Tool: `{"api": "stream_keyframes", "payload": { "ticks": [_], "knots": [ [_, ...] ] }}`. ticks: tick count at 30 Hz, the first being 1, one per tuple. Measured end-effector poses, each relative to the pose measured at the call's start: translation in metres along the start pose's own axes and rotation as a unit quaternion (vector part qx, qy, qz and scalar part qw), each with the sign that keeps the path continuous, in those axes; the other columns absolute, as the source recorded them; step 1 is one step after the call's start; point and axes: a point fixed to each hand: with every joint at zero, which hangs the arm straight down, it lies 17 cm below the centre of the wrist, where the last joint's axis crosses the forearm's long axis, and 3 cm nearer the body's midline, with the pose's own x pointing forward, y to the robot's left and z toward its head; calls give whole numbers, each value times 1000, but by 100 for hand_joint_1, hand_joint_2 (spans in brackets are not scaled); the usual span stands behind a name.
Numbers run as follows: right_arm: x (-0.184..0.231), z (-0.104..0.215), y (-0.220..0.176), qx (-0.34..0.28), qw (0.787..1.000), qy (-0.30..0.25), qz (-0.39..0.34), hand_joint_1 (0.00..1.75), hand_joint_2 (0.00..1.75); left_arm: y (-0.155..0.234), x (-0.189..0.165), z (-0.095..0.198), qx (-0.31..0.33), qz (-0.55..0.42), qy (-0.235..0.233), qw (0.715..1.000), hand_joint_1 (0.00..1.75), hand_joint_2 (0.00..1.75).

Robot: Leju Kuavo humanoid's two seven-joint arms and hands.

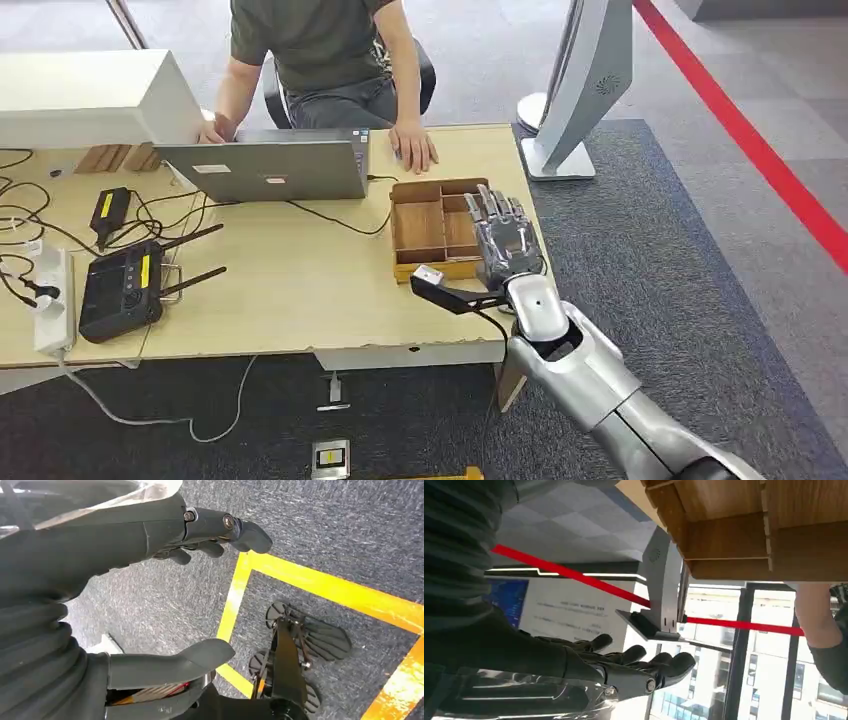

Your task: Pass the card to the sensor for recognition and then transmit it.

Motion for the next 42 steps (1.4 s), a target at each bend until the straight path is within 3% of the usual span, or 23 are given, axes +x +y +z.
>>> {"api": "stream_keyframes", "payload": {
  "ticks": [18,42],
  "knots": [
    [8,4,55,68,997,7,24,0,175,-1,0,0,-3,-7,-1,1000,0,175],
    [-16,-2,71,94,993,26,60,0,175,-1,-2,0,-4,-10,4,1000,0,175]
  ]
}}
